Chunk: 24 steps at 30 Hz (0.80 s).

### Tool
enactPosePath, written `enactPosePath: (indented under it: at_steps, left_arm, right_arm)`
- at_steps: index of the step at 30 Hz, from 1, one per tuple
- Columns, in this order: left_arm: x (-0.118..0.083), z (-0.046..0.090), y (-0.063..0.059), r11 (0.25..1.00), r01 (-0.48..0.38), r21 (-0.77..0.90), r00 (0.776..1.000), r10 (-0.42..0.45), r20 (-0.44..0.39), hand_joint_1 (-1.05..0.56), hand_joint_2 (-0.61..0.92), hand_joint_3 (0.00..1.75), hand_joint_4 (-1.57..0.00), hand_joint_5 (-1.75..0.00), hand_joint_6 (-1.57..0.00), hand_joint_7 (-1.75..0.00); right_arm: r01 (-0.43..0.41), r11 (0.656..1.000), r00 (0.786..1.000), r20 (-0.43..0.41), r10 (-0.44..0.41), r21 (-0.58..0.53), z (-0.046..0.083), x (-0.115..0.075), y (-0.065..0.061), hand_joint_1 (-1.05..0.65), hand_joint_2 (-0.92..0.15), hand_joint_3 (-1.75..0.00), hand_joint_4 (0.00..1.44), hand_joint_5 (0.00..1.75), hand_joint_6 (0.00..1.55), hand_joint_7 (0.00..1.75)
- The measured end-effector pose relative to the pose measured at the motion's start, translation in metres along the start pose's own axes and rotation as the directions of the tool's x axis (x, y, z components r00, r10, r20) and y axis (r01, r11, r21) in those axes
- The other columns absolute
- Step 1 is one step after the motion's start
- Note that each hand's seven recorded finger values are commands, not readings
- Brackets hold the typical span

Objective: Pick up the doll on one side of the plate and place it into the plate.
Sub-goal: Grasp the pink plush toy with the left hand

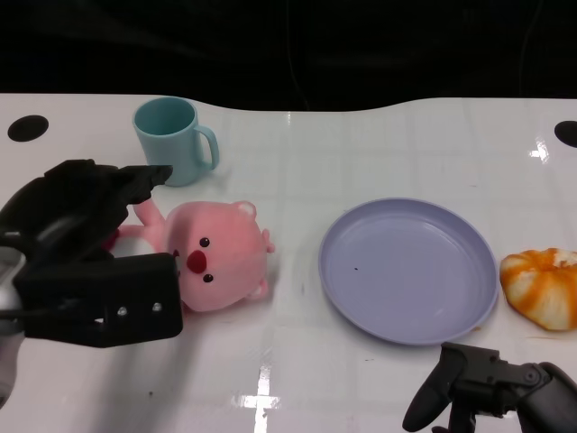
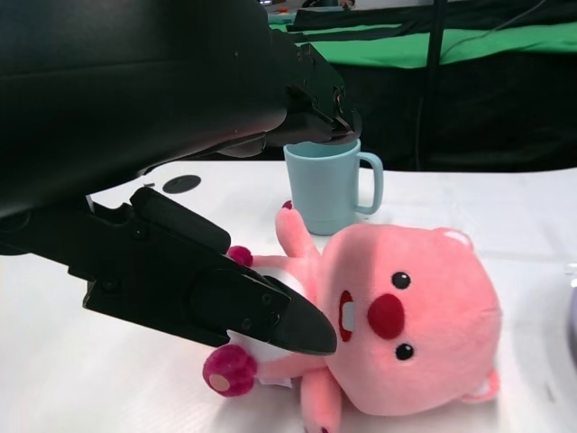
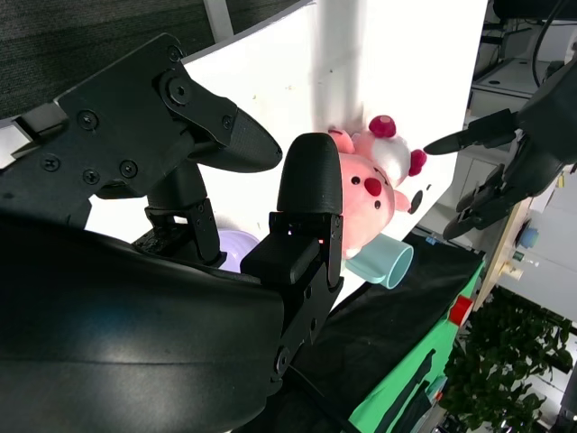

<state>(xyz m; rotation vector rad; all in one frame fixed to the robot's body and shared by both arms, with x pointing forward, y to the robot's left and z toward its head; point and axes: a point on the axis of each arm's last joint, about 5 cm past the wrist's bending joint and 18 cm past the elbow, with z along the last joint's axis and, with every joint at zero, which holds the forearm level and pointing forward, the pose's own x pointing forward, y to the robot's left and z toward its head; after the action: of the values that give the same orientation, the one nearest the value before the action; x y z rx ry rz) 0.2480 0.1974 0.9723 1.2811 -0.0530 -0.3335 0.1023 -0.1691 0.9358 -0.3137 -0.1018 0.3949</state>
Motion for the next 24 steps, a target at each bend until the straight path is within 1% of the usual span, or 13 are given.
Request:
enactPosePath:
  at_steps: [6, 9, 14, 20, 24]
  left_arm:
    - [0.014, -0.002, -0.008, 0.992, 0.072, 0.106, 0.997, -0.067, -0.048, -0.69, 0.91, 0.0, -0.01, -0.29, -0.18, 0.0]
    - [0.021, -0.003, -0.013, 0.985, 0.086, 0.148, 0.995, -0.077, -0.067, -0.7, 0.91, 0.0, -0.01, -0.29, -0.2, -0.01]
    - [0.031, -0.004, -0.027, 0.976, 0.132, 0.174, 0.988, -0.115, -0.101, -0.71, 0.92, 0.0, 0.0, -0.27, -0.2, -0.01]
    - [0.051, -0.004, -0.041, 0.961, 0.194, 0.197, 0.976, -0.169, -0.138, -0.72, 0.92, 0.0, -0.02, -0.25, -0.22, -0.01]
    - [0.062, -0.002, -0.051, 0.949, 0.236, 0.208, 0.966, -0.207, -0.153, -0.73, 0.92, 0.01, -0.03, -0.24, -0.22, -0.01]
  right_arm:
    - [0.001, 1.0, 1.0, -0.002, -0.001, 0.002, 0.0, -0.001, 0.0, -0.06, -0.53, -1.1, 0.67, 1.65, 0.62, 1.26]
    - [0.001, 1.0, 1.0, -0.004, -0.001, 0.002, 0.0, -0.001, 0.0, -0.06, -0.53, -1.1, 0.67, 1.66, 0.62, 1.26]
    - [0.002, 1.0, 1.0, -0.006, -0.002, 0.003, 0.0, -0.002, 0.0, -0.07, -0.53, -1.1, 0.67, 1.66, 0.61, 1.25]
    - [0.002, 1.0, 1.0, -0.004, -0.002, 0.002, 0.001, -0.003, 0.001, -0.07, -0.54, -1.09, 0.66, 1.66, 0.61, 1.25]
    - [0.003, 1.0, 1.0, -0.005, -0.003, 0.004, 0.002, -0.004, 0.001, -0.09, -0.54, -1.09, 0.66, 1.66, 0.61, 1.25]
